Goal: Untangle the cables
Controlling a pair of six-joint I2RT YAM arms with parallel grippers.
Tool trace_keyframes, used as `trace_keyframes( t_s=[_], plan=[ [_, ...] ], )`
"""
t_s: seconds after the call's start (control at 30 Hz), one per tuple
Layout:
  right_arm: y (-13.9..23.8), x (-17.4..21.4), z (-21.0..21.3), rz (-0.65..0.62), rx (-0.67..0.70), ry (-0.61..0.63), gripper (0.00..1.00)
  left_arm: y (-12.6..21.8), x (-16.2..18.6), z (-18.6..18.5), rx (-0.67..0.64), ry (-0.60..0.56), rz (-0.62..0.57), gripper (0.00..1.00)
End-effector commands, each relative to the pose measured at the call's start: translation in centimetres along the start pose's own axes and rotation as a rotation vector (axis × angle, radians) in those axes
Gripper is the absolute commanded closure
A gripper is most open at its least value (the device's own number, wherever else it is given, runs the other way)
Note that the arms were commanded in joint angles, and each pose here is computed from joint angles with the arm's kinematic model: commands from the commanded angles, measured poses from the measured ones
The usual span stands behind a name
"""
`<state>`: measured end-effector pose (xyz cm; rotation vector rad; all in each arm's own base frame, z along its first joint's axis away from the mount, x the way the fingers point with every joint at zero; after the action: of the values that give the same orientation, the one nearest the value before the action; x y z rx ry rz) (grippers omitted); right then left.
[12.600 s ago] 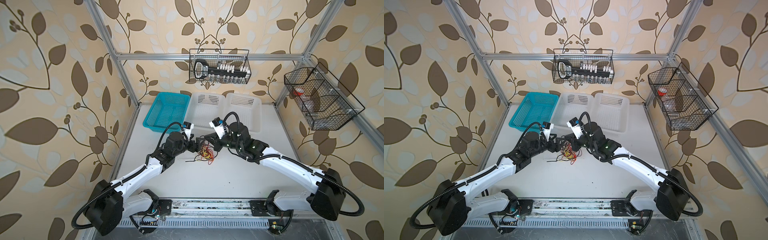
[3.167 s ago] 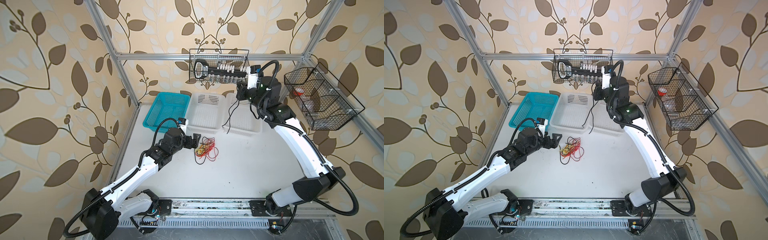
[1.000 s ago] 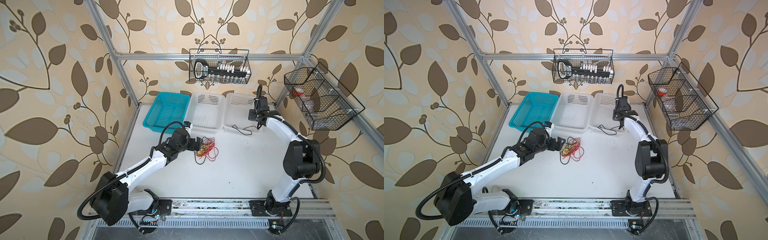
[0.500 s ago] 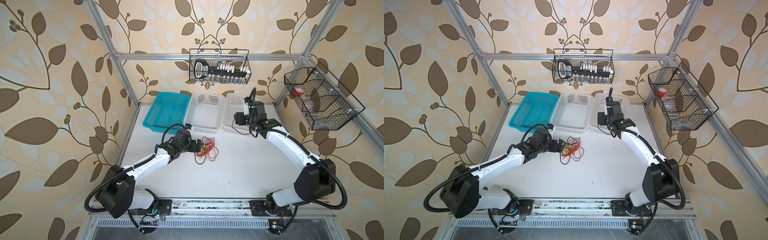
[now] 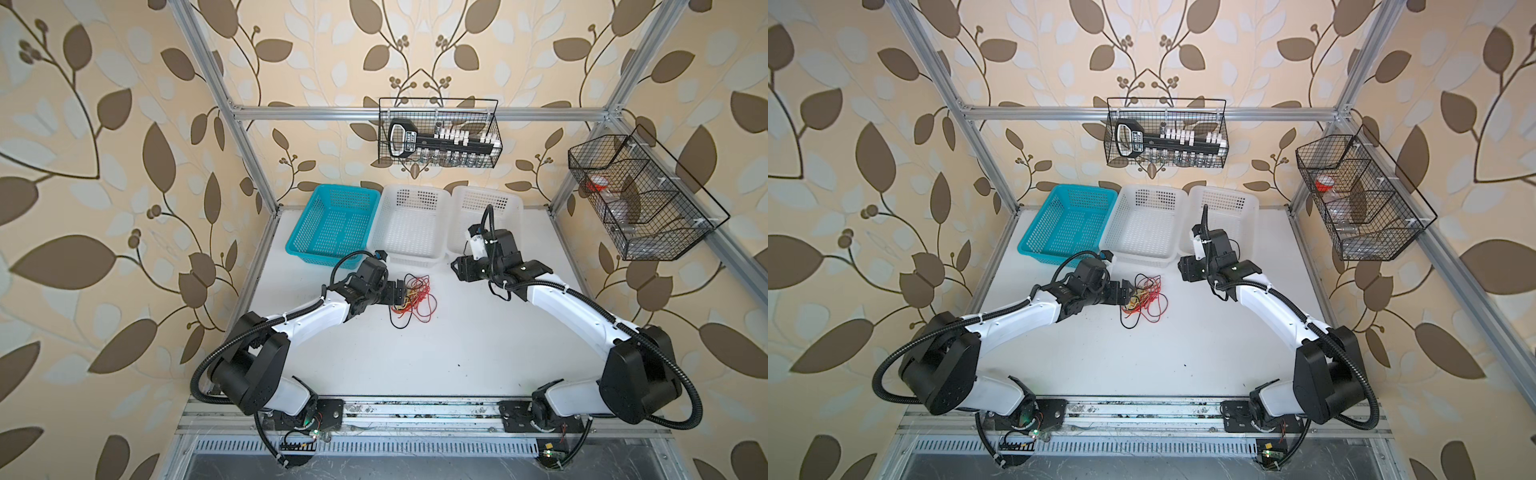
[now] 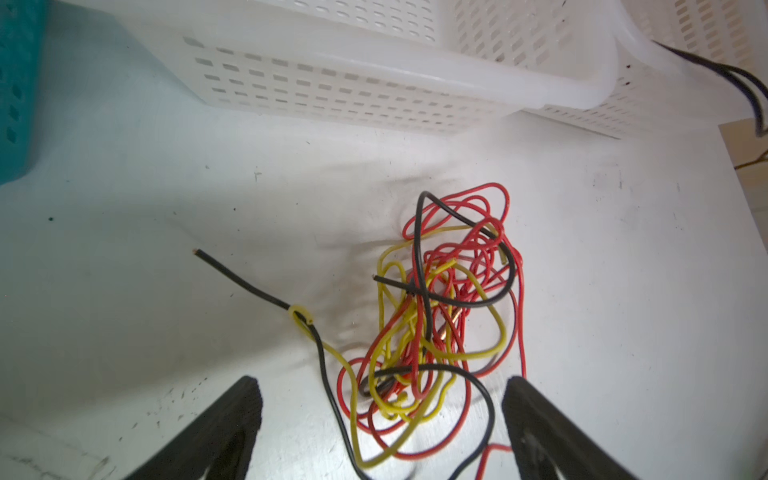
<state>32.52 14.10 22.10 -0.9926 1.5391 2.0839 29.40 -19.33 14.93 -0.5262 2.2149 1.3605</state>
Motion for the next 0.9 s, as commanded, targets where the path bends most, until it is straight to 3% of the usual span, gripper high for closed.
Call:
trace_keyframes(
  t_s=[0.0, 0.2, 0.5, 0.7, 0.87],
  plan=[
    [0.8, 0.0, 1.0, -0.041, -0.050, -0.001, 0.32, -0.6, -2.2, -0.7, 0.020, 0.038, -0.075, 0.14],
    [1.2, 0.1, 1.9, -0.084, -0.097, -0.009, 0.32, -2.3, -3.0, -0.7, 0.000, 0.040, -0.106, 0.27],
    [0.9, 0.2, 1.9, -0.083, -0.100, -0.003, 0.32, -4.7, -3.9, -1.1, -0.002, 0.050, -0.084, 0.38],
    [0.6, 0.5, 2.0, -0.079, -0.113, -0.003, 0.32, -5.8, -4.1, -1.3, -0.002, 0.050, -0.067, 0.57],
    [0.1, 0.9, 2.0, -0.067, -0.119, -0.008, 0.33, -6.2, -3.9, -1.2, -0.024, 0.049, -0.037, 0.85]
  ],
)
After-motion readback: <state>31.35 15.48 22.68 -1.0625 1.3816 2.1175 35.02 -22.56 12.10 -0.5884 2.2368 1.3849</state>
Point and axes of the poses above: each gripper's point midway between its finger pads, its own y axis back along the fingers, its own z axis along the line the jaws close on, x = y × z, the point moved 7 cm from there along y, back along the fingers, and after that the axes turned 2 degrees about y, right-handed, at the moved point
